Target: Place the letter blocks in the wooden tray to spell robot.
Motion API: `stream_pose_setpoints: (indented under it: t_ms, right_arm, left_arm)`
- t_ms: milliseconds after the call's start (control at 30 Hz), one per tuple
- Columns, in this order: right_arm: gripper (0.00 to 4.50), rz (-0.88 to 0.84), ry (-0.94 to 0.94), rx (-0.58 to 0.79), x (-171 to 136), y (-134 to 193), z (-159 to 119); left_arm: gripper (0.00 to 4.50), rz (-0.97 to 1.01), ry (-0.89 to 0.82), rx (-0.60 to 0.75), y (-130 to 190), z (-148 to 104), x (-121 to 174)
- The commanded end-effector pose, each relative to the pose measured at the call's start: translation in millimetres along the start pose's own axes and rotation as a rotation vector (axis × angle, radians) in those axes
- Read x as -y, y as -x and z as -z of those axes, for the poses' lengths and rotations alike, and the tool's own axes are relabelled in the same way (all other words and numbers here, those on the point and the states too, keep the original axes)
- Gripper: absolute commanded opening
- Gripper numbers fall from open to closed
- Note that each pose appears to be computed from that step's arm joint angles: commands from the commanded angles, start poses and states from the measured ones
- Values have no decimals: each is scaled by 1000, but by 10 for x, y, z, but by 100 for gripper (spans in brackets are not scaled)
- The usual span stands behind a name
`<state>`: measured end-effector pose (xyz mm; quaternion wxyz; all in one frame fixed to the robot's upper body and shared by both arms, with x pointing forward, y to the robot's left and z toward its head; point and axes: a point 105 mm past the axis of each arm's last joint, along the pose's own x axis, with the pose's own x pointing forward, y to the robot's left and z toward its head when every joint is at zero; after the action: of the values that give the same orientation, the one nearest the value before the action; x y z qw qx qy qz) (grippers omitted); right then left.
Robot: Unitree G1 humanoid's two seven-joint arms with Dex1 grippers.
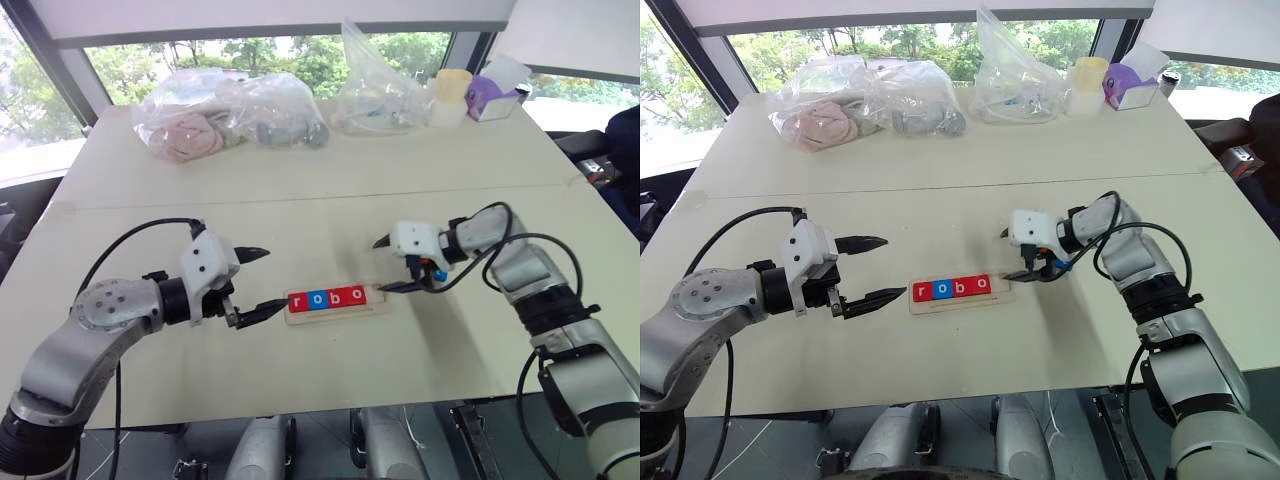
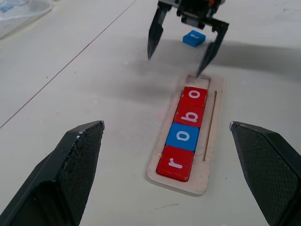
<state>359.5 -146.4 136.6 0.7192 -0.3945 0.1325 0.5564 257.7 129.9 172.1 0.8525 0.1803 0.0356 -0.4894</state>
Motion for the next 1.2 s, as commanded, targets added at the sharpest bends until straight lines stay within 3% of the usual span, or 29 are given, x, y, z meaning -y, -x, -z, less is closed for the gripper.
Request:
stream_pose_setpoints:
  t_ms: [33,233,433,700,967,1067,1200]
  right_arm:
    - [446,148,-46,35,170,272,-56]
    - [446,270,-312,-4,3,497,377]
    - [446,398,-490,-29,-21,650,589]
    - [446,603,-714,20,58,648,520]
    - [446,1114,-1142,-75,113,754,497]
    - [446,1103,-1276,-106,17,608,346]
    - [446,1084,-1286,-117,-32,428,111]
  left_arm:
    - [450,-15,-39,29,4,-86,-16]
    - [450,-4,-42,40,-34,-77,-27]
    - [450,5,-57,48,-64,-87,-70]
    - [450,14,-57,53,-88,-81,-77]
    - [450,23,-56,61,-119,-88,-75]
    - [450,32,-52,65,-142,-92,-59]
    - [450,43,-49,66,-147,-93,-47]
